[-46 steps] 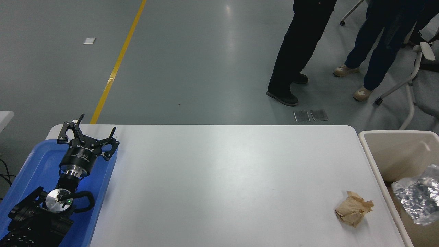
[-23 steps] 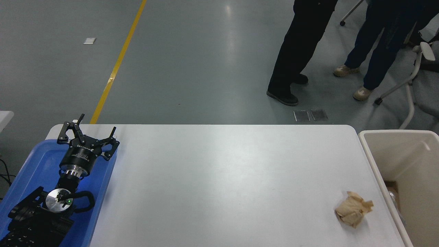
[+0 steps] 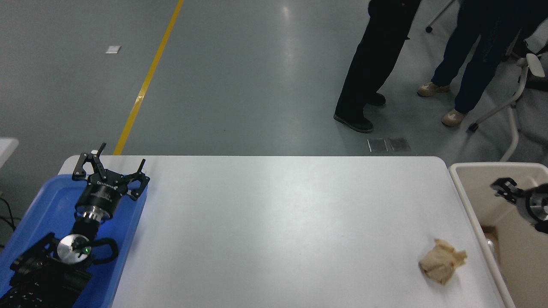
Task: Pick up foil plate and place in dustbin
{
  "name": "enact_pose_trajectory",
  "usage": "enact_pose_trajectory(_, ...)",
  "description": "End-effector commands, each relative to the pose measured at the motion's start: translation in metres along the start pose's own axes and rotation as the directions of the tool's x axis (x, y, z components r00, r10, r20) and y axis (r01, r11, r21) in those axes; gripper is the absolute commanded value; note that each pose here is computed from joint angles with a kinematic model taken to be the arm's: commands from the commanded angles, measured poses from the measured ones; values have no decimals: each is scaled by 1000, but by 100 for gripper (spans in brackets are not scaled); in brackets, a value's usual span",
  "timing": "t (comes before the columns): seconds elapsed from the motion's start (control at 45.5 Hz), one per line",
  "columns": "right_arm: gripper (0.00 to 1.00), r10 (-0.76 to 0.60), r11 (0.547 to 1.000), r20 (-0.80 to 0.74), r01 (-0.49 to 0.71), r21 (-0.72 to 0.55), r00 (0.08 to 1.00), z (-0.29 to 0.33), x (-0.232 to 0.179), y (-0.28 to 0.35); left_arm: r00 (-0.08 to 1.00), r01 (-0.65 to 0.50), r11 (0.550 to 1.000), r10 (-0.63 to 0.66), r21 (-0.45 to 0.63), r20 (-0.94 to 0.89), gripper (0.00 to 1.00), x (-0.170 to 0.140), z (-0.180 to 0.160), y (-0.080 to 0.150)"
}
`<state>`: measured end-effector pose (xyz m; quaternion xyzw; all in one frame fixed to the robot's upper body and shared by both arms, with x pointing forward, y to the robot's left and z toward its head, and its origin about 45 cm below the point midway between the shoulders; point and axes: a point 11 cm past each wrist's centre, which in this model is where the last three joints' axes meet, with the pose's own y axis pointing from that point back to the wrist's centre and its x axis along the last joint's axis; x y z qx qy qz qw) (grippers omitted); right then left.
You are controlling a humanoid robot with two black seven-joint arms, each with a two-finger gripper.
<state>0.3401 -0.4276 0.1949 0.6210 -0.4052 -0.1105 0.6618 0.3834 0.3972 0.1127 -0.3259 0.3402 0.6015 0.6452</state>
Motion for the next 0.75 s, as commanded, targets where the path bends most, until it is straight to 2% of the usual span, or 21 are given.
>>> enact_pose_trajectory(0.0,100,-320,936,-283,348,55,904,-83,-28,81,1000,-2,1000,2,-3,-1,99,1,1,1)
enact_pose_trajectory(0.176,100,-394,892,-504,451,-9,769,-140,-45,140,1000,-2,1000,2,-4,-2,99,1,1,1)
enact_pose_trajectory(0.462,100,-218,942,-678,332,41,702,-209,-61,203,1000,-2,1000,2,-3,-1,99,1,1,1)
enact_pose_trajectory(0.725,100,-186,952,-674,301,57,715,-212,-54,212,1000,-2,1000,2,-1,0,99,1,0,1)
